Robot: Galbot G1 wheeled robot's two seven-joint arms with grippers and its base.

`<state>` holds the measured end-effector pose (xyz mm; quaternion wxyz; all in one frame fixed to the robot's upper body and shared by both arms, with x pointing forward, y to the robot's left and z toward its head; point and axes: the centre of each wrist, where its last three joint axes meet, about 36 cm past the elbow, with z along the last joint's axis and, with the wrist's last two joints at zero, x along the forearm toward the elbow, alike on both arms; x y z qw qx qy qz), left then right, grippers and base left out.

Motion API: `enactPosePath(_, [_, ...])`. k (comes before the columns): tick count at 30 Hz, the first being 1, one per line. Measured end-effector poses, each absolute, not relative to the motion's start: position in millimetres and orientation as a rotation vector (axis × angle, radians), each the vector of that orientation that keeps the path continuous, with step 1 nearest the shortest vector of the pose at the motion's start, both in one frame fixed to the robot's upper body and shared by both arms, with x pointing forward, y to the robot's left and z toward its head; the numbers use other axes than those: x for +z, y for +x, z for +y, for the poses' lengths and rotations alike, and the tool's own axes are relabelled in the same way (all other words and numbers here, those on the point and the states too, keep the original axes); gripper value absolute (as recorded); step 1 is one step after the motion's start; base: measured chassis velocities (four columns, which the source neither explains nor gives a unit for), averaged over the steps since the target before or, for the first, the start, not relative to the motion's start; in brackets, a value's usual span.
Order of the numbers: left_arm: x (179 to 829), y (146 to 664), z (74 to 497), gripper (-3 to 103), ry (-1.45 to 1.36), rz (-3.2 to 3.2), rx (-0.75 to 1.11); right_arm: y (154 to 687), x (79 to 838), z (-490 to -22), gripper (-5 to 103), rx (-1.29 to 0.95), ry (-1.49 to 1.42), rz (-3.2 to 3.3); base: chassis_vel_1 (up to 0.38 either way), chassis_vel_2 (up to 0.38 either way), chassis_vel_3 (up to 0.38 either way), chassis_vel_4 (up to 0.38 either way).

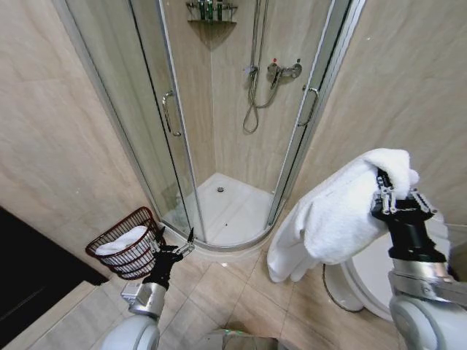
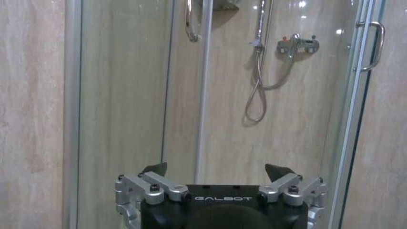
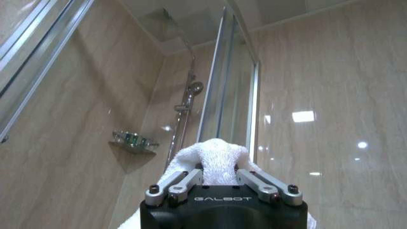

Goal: Discard the used towel into the hamper.

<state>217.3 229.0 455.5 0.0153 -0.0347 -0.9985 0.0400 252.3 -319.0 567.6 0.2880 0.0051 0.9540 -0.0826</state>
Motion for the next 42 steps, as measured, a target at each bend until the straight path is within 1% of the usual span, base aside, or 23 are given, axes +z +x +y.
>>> enactPosePath(42, [455.5,217.3,229.0,100,-0.108,-3.107,0.124,254.9,569.2,-317.3,12,-0.216,-0.004,2.548,0.000,0.000,0.000,0.000])
